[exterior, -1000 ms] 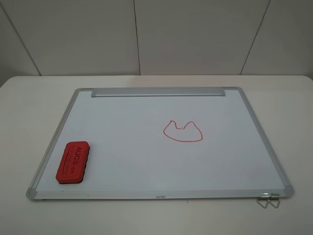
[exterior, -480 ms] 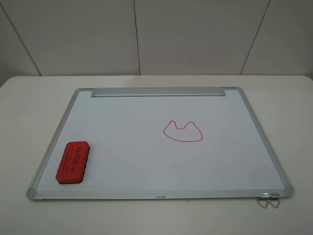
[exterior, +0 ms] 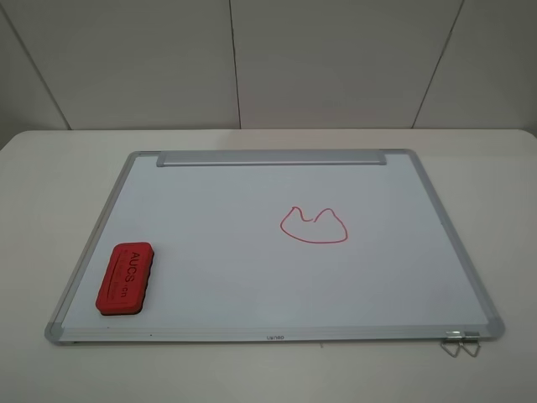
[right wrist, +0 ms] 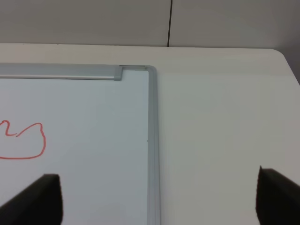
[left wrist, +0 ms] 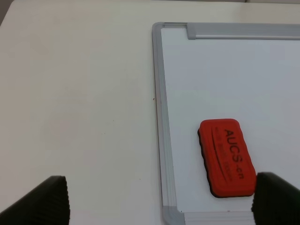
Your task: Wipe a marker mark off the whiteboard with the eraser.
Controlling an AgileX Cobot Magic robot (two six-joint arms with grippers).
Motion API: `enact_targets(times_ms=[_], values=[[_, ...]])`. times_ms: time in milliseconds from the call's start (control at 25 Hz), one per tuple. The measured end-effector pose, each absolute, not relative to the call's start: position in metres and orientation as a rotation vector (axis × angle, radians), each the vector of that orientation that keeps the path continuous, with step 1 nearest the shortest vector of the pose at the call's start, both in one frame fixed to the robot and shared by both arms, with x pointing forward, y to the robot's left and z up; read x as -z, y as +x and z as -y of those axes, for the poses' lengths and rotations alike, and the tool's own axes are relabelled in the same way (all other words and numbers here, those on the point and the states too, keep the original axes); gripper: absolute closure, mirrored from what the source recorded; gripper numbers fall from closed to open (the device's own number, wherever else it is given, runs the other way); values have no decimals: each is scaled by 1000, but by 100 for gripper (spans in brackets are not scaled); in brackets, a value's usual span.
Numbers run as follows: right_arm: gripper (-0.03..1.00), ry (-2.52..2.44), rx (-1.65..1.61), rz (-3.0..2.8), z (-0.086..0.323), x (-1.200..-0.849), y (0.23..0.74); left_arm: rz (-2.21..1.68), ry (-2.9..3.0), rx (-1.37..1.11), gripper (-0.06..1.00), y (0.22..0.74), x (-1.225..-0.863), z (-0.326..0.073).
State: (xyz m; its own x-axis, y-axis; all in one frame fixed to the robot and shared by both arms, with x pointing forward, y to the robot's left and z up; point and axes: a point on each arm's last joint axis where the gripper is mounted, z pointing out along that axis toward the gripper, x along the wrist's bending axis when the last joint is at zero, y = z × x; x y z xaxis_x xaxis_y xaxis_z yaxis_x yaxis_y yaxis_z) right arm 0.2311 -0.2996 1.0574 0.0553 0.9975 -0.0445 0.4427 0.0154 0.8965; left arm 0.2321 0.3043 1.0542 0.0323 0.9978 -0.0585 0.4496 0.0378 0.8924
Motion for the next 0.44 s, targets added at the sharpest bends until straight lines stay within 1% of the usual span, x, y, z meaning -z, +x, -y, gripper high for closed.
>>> enact_targets(times_ms=[440], values=[[26,1541,-885,-1499,300,-1057,231,-1527,1525,-882,17,232,-1054,-304]])
